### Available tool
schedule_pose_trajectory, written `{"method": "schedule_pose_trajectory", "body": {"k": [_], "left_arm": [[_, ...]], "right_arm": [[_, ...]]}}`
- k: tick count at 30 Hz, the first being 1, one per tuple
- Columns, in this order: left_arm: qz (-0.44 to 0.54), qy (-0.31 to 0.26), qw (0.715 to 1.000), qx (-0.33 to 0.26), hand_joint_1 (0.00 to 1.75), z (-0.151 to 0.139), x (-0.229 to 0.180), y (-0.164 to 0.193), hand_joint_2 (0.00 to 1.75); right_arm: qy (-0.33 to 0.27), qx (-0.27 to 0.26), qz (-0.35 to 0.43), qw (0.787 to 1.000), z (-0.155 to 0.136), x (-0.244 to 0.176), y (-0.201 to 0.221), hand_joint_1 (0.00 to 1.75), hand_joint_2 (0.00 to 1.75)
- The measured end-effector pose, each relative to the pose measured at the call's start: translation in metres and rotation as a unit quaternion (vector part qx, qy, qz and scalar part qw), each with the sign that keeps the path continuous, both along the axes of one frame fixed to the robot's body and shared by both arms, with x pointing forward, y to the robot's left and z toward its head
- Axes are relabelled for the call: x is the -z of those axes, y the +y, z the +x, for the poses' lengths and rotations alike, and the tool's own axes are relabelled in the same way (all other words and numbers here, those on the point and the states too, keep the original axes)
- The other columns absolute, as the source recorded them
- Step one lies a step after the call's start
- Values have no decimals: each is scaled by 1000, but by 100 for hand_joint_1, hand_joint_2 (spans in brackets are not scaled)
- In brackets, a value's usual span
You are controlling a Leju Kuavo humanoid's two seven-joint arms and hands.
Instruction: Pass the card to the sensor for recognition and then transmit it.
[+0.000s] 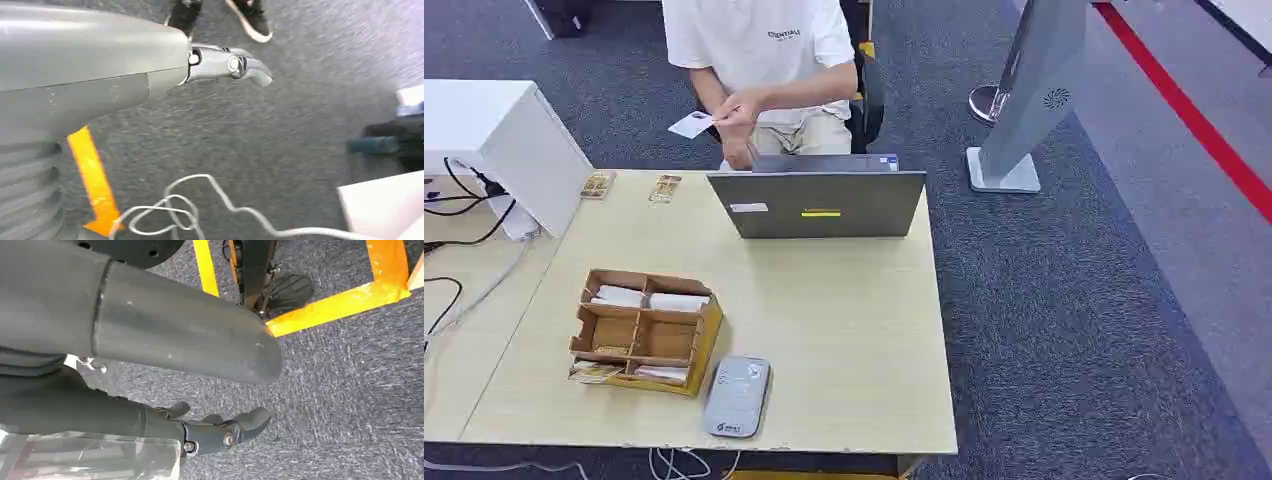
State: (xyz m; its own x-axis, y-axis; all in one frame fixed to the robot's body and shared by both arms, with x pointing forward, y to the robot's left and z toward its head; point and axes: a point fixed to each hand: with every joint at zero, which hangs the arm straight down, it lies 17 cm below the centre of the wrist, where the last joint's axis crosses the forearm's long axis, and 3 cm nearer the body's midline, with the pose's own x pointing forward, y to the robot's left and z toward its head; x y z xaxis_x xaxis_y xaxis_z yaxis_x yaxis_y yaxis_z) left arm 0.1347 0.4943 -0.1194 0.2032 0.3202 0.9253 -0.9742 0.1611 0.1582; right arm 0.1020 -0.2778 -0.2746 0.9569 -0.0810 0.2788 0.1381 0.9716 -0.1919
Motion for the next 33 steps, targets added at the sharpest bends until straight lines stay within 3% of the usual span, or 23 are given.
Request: {"method": "schedule_pose_trajectory", "body": {"k": [17, 25, 33], "left_arm": [[155, -176, 972, -28, 0, 40, -160, 32, 175], [253, -288, 924, -9, 0, 68, -275, 21, 175], [369, -356, 858, 38, 0, 102, -386, -12, 175]], "right_arm": [[2, -3, -2, 1000, 2, 0, -1, 0, 0], [2, -14, -1, 1000, 9, -1, 4, 0, 0], [3, -27, 1, 1000, 15, -2, 10, 0, 0]]}}
